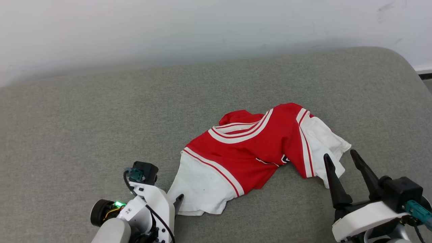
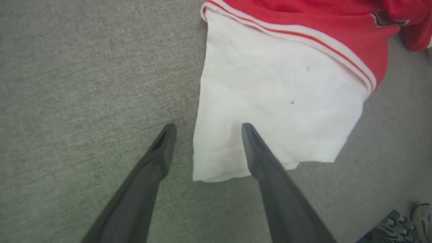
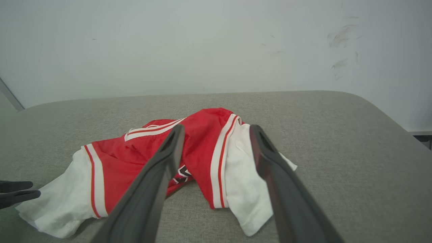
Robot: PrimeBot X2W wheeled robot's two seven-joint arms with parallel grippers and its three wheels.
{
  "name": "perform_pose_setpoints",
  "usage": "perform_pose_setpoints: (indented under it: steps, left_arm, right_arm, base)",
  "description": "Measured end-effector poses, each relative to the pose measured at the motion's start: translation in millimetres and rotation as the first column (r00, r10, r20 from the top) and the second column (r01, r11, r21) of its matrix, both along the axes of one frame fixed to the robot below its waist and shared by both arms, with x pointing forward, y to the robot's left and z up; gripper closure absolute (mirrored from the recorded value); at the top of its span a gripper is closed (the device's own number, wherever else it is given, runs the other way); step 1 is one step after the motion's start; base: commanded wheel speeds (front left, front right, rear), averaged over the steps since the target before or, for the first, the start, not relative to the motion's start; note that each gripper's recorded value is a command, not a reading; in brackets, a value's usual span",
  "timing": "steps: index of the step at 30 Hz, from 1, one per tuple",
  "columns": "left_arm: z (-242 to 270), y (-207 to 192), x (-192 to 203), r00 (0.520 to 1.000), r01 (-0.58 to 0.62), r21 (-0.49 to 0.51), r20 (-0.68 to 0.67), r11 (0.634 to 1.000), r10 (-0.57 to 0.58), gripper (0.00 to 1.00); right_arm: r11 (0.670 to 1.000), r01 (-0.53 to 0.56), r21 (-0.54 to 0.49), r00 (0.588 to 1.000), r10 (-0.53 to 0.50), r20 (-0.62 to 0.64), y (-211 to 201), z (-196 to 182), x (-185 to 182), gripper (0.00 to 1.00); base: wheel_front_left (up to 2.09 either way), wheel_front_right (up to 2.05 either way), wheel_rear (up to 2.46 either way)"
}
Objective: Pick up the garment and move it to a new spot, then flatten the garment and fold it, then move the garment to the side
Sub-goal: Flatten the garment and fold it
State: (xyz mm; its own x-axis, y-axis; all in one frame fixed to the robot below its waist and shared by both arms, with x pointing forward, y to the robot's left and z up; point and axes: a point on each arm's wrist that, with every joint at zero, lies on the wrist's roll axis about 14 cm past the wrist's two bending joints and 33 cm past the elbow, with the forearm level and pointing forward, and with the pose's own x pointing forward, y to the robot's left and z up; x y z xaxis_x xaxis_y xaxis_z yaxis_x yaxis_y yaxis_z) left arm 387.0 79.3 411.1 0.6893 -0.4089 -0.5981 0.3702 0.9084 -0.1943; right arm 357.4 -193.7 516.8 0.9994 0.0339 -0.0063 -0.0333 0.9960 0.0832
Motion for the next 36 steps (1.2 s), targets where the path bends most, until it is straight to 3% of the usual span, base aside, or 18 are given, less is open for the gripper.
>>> perform_pose_setpoints:
  steps: [8,9,10,11,15,22,29,36]
  left_arm:
    - [-40,-8,-26,0.956,0.192,0.131,-0.25,0.973,-0.155,0.0]
    - [-41,-11,-27,0.948,0.217,0.139,-0.266,0.966,-0.175,0.34]
    - [-42,-12,-28,0.942,0.232,0.142,-0.278,0.962,-0.186,0.75]
    - [-43,-14,-29,0.937,0.25,0.148,-0.285,0.957,-0.201,1.0]
    - [-41,-23,-29,0.938,0.267,0.132,-0.262,0.954,-0.227,1.0]
    - [-16,-25,-13,0.985,0.151,0.076,-0.096,0.986,-0.144,1.0]
    - [17,-21,6,0.995,0.056,-0.004,0.078,0.998,-0.056,1.0]
    - [30,-22,17,0.988,0.042,-0.039,0.154,0.998,-0.035,1.0]
  right_arm:
    - [0.999,0.049,0.02,0.998,-0.048,-0.041,-14,-16,1,0.0]
    - [0.998,0.052,0.024,0.998,-0.051,-0.048,-15,-19,2,0.0]
    - [0.998,0.057,0.028,0.997,-0.055,-0.054,-16,-21,2,0.0]
    - [0.998,0.059,0.029,0.997,-0.058,-0.057,-17,-22,3,0.0]
    - [0.995,0.077,0.061,0.994,-0.072,-0.081,-21,-28,4,0.0]
    - [0.978,0.157,0.134,0.967,-0.124,-0.224,-50,-59,-6,0.0]
    - [0.956,0.236,0.176,0.879,-0.133,-0.458,-84,-102,-13,0.0]
    - [0.977,0.15,0.151,0.814,-0.035,-0.58,-86,-107,23,0.0]
  base:
    - [0.0,0.0,0.0]
    - [0.0,0.0,0.0]
    - [0.0,0.0,0.0]
    - [0.0,0.0,0.0]
    - [0.0,0.0,0.0]
    - [0.0,0.0,0.0]
    - [0.0,0.0,0.0]
    - [0.0,0.0,0.0]
